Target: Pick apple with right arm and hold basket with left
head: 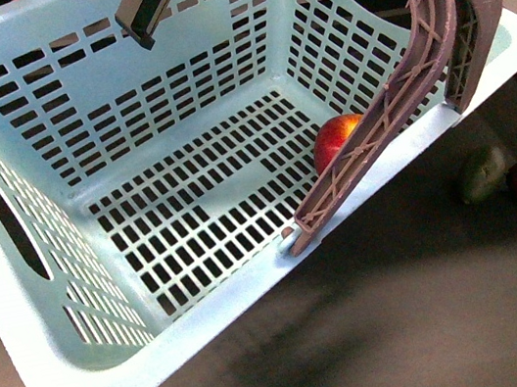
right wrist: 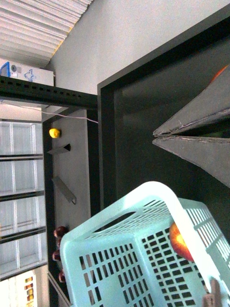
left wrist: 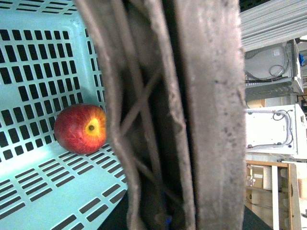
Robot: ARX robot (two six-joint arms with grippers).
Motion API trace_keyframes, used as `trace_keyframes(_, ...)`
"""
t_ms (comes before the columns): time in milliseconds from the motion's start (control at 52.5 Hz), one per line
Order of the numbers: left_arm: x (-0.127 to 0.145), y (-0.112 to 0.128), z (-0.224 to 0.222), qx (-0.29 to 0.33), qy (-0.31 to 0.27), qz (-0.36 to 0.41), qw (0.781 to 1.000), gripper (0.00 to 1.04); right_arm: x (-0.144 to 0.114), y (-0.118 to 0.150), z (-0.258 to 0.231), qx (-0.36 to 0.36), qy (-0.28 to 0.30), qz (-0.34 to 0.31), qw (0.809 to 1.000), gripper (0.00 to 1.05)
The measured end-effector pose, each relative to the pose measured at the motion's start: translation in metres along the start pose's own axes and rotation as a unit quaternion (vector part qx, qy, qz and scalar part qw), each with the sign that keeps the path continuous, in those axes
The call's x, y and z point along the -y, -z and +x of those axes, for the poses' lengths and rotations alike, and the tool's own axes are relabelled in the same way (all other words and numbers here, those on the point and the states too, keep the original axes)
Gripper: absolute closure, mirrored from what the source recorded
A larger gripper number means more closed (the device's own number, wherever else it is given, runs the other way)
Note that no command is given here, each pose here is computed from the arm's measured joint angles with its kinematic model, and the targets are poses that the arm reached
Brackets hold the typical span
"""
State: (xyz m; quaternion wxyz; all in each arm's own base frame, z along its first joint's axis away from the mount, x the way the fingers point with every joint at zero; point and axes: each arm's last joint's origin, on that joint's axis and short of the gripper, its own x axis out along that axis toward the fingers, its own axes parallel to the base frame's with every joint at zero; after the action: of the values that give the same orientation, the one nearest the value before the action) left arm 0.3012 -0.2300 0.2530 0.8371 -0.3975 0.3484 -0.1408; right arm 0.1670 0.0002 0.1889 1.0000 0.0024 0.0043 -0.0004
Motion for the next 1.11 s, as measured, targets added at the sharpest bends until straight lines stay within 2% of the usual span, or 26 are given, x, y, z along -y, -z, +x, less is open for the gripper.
trace_keyframes(591,0.0,0.0,0.0,-0.001,0.0,0.0,1.0,0.89,0.0,0.02,-0.033,0.007,-0.001,0.0,1.0,1.03)
trace_keyframes(1105,0.0,0.0,0.0,0.0,0.0,0.0,1.0,0.89,0.0,0.017,-0.048,0.013,-0.001,0.0,1.0,1.03)
